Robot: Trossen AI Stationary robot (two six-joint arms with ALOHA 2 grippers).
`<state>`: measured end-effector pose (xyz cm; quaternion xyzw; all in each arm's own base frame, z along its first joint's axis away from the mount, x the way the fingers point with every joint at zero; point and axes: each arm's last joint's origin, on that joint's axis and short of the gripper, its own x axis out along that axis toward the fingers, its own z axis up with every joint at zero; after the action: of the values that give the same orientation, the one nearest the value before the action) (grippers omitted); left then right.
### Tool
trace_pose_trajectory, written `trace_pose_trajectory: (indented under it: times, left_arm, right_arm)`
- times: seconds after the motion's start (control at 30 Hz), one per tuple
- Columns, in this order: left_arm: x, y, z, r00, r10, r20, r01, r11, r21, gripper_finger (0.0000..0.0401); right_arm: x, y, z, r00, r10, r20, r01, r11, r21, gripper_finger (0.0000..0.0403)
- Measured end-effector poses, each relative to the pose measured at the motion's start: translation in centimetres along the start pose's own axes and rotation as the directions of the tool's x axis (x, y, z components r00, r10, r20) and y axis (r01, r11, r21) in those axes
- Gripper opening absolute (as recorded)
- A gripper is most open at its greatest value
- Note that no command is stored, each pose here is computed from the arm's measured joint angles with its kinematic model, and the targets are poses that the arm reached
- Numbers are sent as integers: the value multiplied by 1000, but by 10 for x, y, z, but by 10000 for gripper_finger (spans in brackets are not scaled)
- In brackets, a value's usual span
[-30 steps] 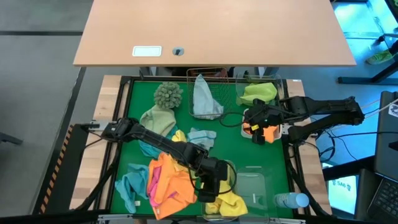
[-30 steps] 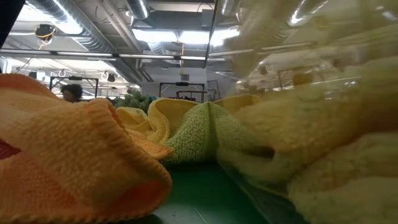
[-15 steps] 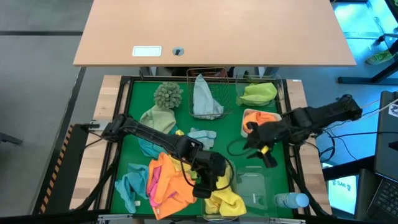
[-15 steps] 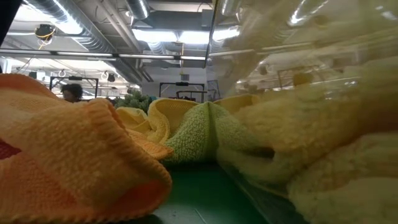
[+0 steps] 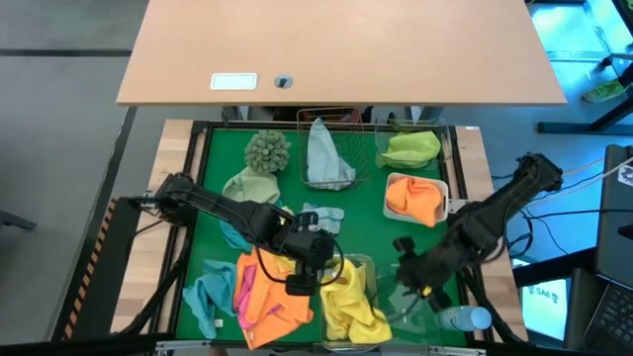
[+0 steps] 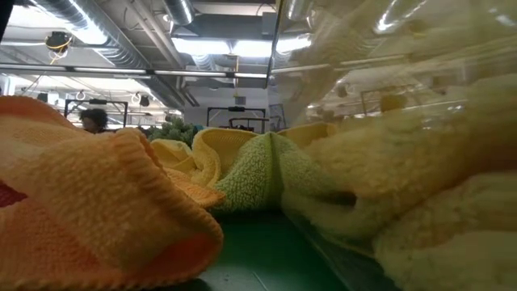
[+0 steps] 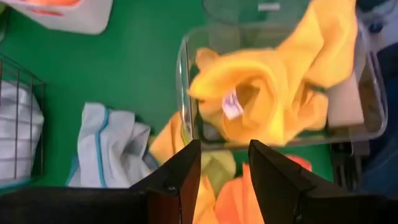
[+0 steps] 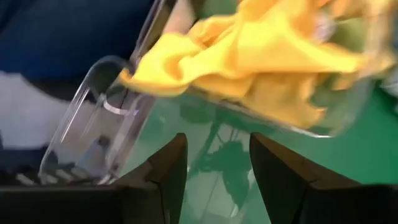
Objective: Sort microfiber towel by color & place in baskets
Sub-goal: Put the yellow microfiber towel into the bottom left transparent bin
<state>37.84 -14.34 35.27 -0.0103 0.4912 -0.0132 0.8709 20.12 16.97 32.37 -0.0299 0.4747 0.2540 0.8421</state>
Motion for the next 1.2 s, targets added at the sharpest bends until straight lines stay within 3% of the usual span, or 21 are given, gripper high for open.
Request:
trace_pose_trajectory:
  times: [0.2, 0.53, 0.83, 1.0, 1.2]
  left_arm:
    - [-1, -6, -12, 995, 84, -60, -81, 996, 46, 128]
    - [-13, -5, -34, 951, 243, -191, -219, 966, 138, 128]
    - [-83, 10, -63, 959, 284, 7, -284, 959, 0, 128]
    - [-90, 12, -92, 963, 253, 87, -252, 967, -27, 128]
    - [-81, 14, -123, 966, 227, 123, -221, 974, -58, 128]
  right_arm:
    - [34, 18, -2, 995, 9, -95, -14, 999, -53, 172]
    - [82, 23, 6, 994, -4, -110, -2, 998, -61, 172]
    - [96, 24, 21, 999, -29, 37, 32, 996, -87, 172]
    - [97, 12, 30, 988, -113, 108, 121, 990, -74, 172]
    - [111, -16, 35, 982, -170, 80, 172, 985, -12, 172]
